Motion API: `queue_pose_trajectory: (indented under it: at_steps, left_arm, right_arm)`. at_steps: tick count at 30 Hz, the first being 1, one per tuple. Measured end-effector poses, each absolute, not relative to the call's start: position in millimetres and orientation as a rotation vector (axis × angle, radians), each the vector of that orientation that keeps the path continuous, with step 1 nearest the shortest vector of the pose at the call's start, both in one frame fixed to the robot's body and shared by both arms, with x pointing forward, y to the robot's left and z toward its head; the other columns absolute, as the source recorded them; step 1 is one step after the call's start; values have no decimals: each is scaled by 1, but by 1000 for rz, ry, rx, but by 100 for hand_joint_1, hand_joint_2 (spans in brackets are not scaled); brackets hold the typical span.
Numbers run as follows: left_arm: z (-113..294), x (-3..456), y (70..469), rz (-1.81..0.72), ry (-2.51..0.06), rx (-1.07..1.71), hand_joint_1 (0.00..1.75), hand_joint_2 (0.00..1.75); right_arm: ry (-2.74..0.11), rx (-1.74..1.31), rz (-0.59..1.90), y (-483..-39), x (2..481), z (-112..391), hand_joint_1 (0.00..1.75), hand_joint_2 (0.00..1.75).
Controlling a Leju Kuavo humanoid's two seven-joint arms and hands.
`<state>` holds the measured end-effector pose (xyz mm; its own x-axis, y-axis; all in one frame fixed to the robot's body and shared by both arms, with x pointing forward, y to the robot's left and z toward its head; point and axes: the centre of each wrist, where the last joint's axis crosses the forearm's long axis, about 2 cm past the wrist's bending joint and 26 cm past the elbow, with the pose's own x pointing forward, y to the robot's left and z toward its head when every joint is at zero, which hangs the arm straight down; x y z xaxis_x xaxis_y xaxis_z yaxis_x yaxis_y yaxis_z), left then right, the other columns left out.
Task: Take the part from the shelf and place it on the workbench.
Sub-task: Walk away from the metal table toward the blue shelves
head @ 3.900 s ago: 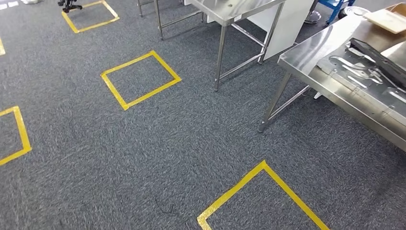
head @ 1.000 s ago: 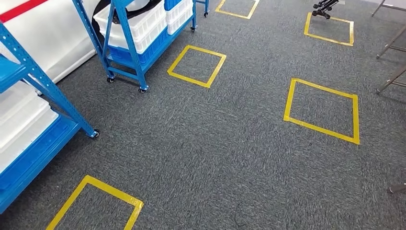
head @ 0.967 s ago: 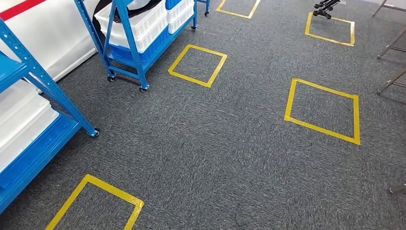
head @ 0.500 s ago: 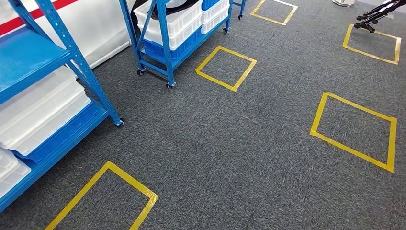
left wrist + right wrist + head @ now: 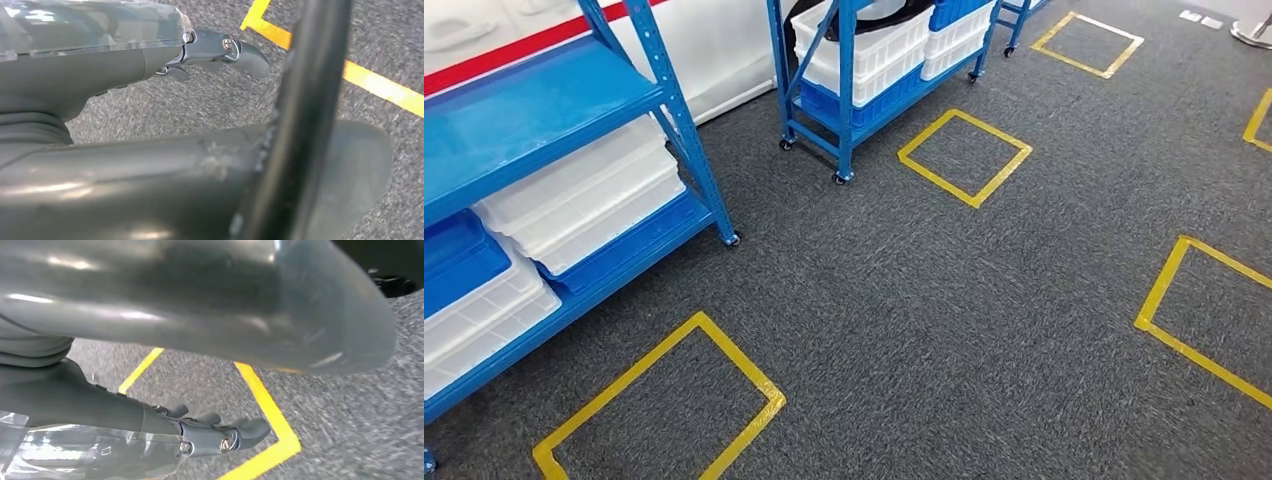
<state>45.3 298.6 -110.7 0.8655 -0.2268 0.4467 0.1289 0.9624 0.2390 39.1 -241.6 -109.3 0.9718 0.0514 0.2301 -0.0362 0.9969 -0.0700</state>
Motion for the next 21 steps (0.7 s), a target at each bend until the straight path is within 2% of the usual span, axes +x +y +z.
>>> queue_pose_trajectory:
  at_steps: [21]
  left_arm:
    - [-111, 46, 297, -185, -499, 201, 0, 0]
  right_arm:
    - [-229, -65, 36, -242, 37, -110, 0, 0]
